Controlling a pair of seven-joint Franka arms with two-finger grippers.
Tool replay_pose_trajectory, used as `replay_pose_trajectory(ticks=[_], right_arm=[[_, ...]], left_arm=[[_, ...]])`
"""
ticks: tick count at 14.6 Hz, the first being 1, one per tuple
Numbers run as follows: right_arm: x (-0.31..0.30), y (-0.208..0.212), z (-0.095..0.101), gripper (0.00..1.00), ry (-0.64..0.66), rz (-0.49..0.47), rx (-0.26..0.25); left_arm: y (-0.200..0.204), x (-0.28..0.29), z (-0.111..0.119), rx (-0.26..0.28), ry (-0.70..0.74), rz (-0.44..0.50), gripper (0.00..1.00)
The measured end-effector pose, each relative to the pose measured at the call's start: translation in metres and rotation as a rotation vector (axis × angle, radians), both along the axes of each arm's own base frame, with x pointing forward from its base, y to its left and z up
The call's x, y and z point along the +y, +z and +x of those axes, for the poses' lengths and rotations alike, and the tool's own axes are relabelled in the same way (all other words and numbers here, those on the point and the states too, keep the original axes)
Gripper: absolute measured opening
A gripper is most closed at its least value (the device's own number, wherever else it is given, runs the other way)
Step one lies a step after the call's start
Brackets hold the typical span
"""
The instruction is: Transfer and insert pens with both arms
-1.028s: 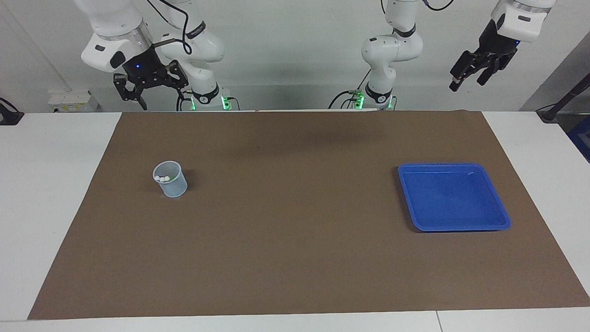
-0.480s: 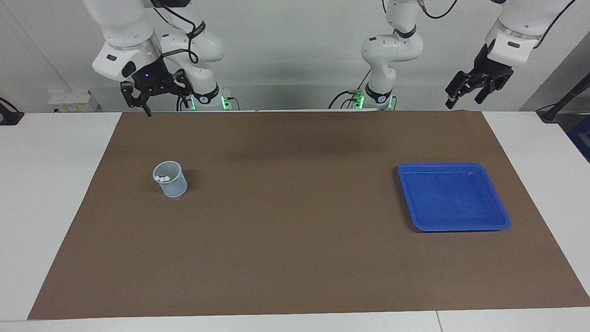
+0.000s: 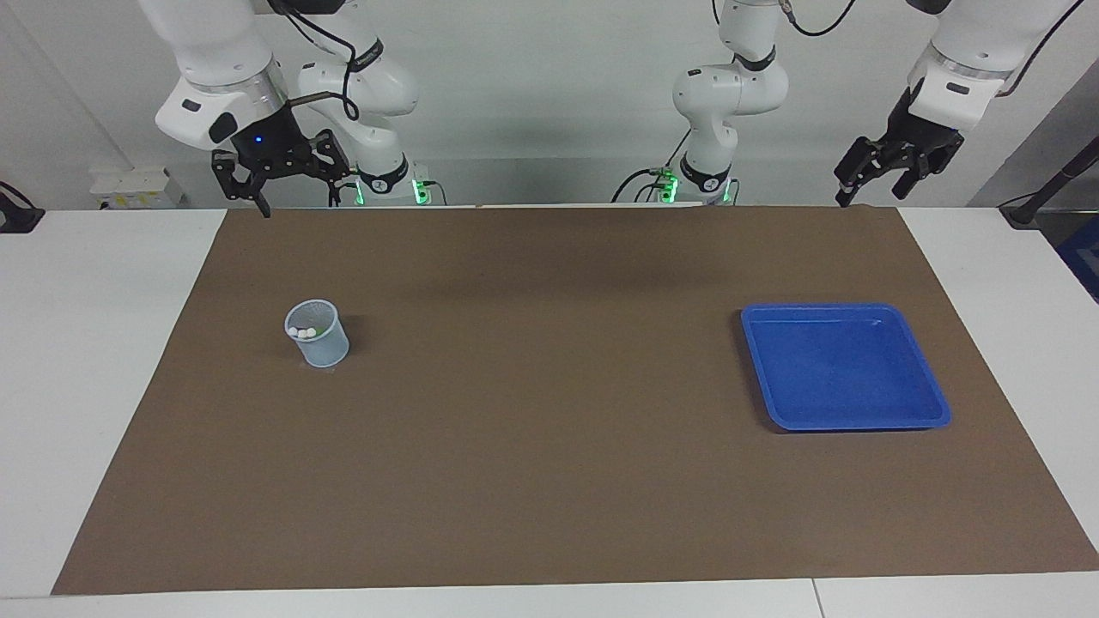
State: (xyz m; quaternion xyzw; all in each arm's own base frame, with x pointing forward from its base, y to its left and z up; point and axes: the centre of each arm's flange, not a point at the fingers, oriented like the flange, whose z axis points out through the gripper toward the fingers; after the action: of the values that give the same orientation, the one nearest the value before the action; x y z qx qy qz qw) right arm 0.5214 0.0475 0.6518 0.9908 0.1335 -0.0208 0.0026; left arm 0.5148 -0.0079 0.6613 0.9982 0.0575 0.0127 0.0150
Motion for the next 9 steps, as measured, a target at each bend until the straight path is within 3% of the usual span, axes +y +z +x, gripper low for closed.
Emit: replay_pose_trajectory(ticks=[5,9], right_arm=[[0.001,0.022,-0.014,1.00,-0.001,-0.004,-0.044],[-0.007,0.024,-0.016,1.00,-0.017,0.002,-0.048]], left_arm=[[0.000,-0.005,0.001,-0.010,-0.012,0.001,1.00],[-0.005,-0.007,0.001,0.001,-0.019,0.001,1.00]])
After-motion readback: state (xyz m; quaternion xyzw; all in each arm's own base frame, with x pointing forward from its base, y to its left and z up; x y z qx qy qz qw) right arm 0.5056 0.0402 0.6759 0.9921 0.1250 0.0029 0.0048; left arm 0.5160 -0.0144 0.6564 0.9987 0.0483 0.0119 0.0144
